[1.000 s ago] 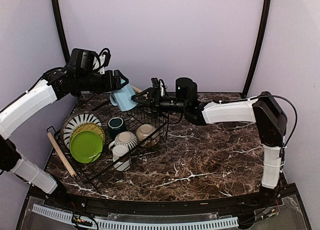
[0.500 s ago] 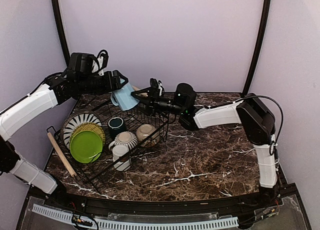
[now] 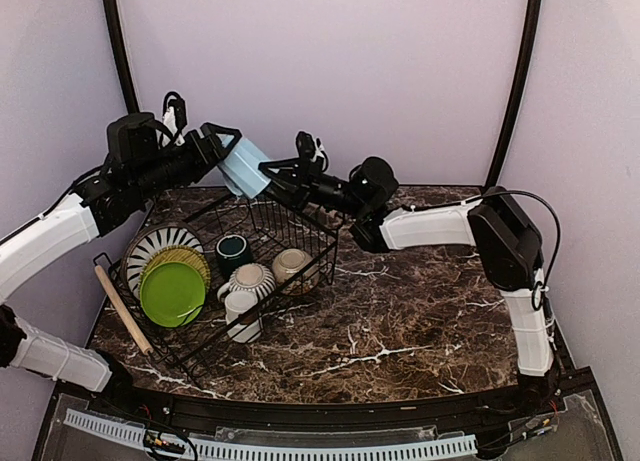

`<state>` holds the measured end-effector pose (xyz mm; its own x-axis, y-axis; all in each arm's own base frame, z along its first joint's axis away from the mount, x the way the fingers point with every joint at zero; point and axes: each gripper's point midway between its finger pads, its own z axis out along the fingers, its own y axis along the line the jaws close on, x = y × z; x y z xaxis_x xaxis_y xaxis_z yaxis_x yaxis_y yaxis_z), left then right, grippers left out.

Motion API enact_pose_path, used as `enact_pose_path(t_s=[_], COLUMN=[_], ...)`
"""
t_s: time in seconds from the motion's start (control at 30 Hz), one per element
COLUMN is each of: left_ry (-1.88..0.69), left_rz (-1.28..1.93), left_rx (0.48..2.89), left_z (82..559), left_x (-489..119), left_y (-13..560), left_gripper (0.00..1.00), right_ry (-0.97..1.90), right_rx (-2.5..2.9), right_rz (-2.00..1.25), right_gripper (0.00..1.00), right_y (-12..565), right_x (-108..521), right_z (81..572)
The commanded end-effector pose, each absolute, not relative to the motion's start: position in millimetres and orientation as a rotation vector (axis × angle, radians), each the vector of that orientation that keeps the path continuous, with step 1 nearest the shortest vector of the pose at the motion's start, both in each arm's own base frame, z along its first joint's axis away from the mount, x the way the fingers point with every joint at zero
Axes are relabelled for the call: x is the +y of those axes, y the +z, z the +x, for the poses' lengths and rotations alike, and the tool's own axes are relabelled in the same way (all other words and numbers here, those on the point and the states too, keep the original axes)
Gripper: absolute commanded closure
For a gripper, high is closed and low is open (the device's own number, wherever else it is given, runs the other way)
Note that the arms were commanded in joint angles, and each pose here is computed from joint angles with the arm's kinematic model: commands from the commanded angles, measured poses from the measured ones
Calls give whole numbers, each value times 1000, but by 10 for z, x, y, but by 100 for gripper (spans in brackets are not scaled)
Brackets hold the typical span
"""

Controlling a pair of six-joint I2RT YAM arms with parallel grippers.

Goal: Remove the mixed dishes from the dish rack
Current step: Pass from the left arm to the right

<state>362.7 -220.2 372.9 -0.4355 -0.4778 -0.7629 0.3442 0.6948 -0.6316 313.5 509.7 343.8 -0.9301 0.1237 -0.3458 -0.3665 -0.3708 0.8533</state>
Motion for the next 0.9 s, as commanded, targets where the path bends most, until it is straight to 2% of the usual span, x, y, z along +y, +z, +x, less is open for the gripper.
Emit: enact_pose_path(t_s=[0.0, 0.27, 0.4, 0.5, 0.53, 0.57, 0.6, 0.67, 0.73, 0.87], left_ry=[-1032, -1120, -1135, -1106, -1084, -1045, -1014, -930, -851, -741], left_rz=[-33, -54, -36, 8, 12, 36, 35, 56, 77, 117], left_rx=[1831, 1814, 1815, 1812, 1802, 1813, 1792, 1802, 1807, 1796], left_z=[3467, 3395, 3375, 3348, 3334, 3315, 3298, 3251, 3193, 3073], left_x=[-2378, -2396, -2421, -2415, -2376, -2348, -2288, -2181, -2069, -1894], left_y=[3504, 3481, 3493, 3542, 3585, 3589, 3691, 3740, 3786, 3863], left_gripper=[93, 85, 81, 57, 42, 35, 22, 8, 2, 1], right_ry=[2431, 2346, 2296, 2280, 2265, 2239, 2211, 2135, 2056, 1881], right_rx=[1276, 1194, 1282, 1294, 1306, 1323, 1352, 1405, 1461, 1512], right_rz=[-420, -518, -524, -531, -538, -549, -557, -585, -612, -644], right_gripper=[100, 100, 100, 100, 100, 100, 100, 100, 100, 100], right_y=[4172, 4472, 4384, 4348, 4330, 4310, 4282, 4230, 4174, 4087], right_x=[4858, 4618, 4659, 4603, 4580, 4557, 4541, 4506, 4452, 4242], right_z=[2916, 2737, 2771, 2804, 2812, 2822, 2831, 2852, 2860, 2901])
